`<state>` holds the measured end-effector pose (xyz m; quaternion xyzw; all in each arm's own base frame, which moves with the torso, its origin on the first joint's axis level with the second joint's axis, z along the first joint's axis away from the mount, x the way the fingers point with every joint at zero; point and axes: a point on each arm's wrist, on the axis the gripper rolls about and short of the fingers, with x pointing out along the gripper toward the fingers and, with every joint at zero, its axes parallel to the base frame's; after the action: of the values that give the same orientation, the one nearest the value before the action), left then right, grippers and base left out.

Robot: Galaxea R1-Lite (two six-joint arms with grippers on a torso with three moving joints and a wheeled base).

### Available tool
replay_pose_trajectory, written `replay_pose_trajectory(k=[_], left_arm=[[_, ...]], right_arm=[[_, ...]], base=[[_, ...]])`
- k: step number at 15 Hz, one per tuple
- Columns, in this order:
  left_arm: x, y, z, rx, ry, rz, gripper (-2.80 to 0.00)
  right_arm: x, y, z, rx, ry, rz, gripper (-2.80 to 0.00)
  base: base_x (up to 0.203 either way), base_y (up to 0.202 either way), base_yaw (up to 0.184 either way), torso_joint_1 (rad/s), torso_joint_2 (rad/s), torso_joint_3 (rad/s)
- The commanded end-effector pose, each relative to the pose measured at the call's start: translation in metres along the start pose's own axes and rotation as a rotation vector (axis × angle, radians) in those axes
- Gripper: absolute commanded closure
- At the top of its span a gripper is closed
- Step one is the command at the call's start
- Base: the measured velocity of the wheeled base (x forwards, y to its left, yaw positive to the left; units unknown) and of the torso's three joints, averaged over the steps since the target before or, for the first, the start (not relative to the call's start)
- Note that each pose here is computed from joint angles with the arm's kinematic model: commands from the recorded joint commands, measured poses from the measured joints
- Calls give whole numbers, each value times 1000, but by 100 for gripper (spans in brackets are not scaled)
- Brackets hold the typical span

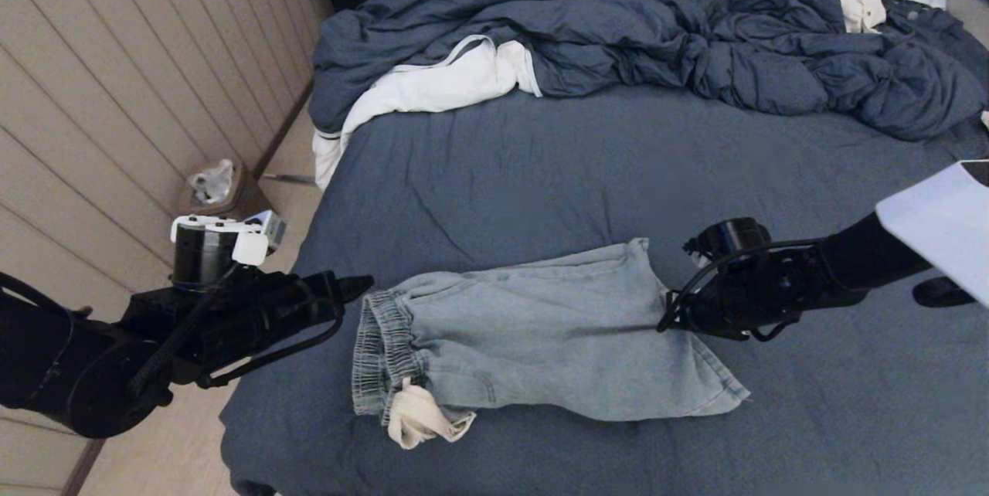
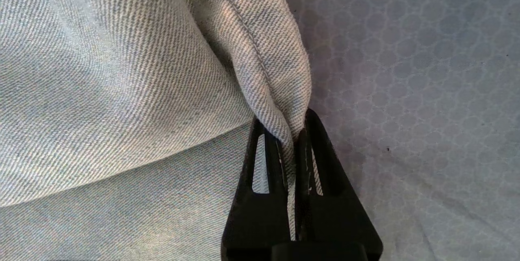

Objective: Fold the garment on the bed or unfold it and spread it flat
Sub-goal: Fold the blue shorts

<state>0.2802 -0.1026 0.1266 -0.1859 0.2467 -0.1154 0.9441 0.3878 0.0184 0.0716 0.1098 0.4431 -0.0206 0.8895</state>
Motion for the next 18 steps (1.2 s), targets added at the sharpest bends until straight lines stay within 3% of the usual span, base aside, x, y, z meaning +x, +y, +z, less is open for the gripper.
replay_pose_trajectory(k=[1,8,12,18], left_arm=[[4,2,-1,-3,4,7,-280],[5,10,4,-17,-5,20,-280],[12,13,-1,-17,16,31,-280],[16,15,-5,-18,33,39,-280]], right_arm=[[0,1,0,0,-1,4,0],[9,1,-3,-2,16,0,0],[-12,1,9,6,-48,11,0],[-18,-37,24,21,-92,-49,0]], base=[[0,0,0,0,0,0],[0,0,0,0,0,0],[0,0,0,0,0,0],[0,0,0,0,0,0]])
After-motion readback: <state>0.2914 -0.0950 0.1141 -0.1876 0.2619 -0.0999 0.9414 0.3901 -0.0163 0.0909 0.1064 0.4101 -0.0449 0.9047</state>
